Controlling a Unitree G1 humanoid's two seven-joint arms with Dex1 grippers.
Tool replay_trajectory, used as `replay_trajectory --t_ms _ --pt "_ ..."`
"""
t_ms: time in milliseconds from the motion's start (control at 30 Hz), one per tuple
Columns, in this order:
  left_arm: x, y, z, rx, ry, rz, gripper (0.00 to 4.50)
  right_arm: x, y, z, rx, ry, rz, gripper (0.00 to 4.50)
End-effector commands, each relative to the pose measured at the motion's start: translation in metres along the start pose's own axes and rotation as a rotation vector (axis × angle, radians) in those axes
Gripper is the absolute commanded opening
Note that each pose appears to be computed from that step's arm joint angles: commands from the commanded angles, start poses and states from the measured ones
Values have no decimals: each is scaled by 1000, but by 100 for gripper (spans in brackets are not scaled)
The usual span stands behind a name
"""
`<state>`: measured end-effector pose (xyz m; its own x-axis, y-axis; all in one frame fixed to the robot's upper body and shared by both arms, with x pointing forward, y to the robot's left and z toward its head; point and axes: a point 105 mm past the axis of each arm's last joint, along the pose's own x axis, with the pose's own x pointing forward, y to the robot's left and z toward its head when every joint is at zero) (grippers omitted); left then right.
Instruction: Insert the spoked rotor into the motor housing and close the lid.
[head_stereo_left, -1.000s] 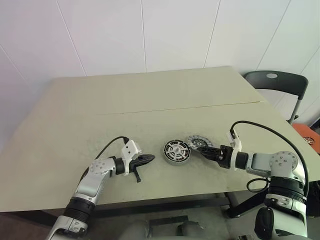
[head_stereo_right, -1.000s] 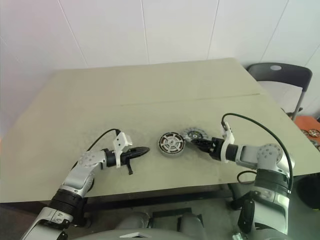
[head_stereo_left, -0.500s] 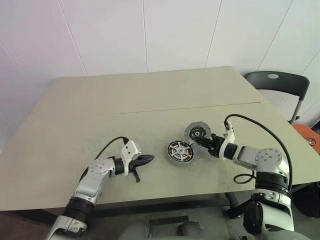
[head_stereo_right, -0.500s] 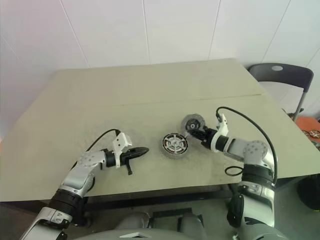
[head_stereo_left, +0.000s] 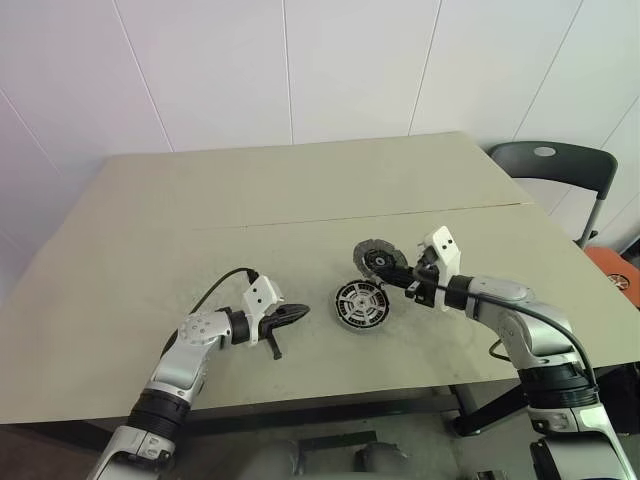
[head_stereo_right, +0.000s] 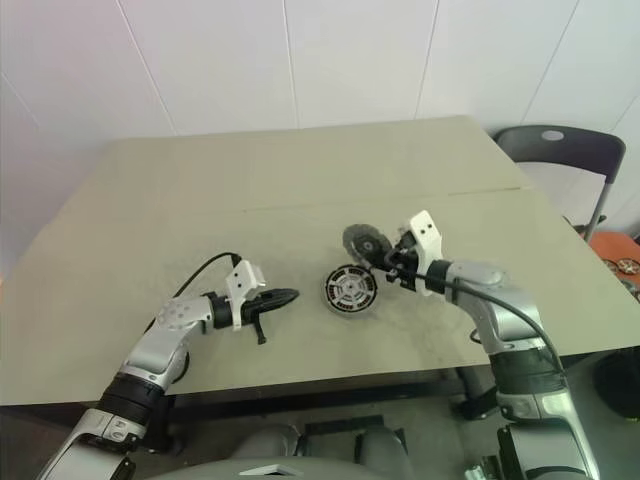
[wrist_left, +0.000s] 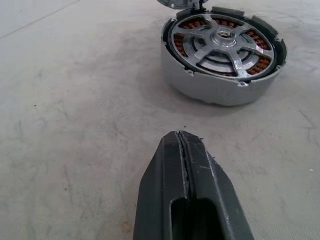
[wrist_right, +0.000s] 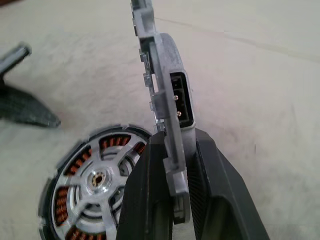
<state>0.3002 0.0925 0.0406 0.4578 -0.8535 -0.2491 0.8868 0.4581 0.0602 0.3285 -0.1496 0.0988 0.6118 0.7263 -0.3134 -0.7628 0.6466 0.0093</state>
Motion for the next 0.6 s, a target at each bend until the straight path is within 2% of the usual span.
replay_trajectory --t_ms 33,100,267,433,500,533,600 --pt "0 4 9 43 -12 3 0 -2 6 11 -235 -35 33 11" --pt "0 5 9 45 -10 4 0 -2 6 7 -381 -28 23 11" --pt "-1 6 8 47 -6 7 0 -1 10 -6 -545 0 53 11" --pt "-1 7 9 51 -4 7 0 -1 10 -9 -586 3 76 11" --pt "0 8 9 53 -4 6 0 -4 12 -10 -530 8 130 11" --pt "0 8 9 54 -4 6 0 -5 12 -10 -518 12 145 67" --pt "1 8 9 55 -1 5 0 -7 13 -9 -483 7 162 107"
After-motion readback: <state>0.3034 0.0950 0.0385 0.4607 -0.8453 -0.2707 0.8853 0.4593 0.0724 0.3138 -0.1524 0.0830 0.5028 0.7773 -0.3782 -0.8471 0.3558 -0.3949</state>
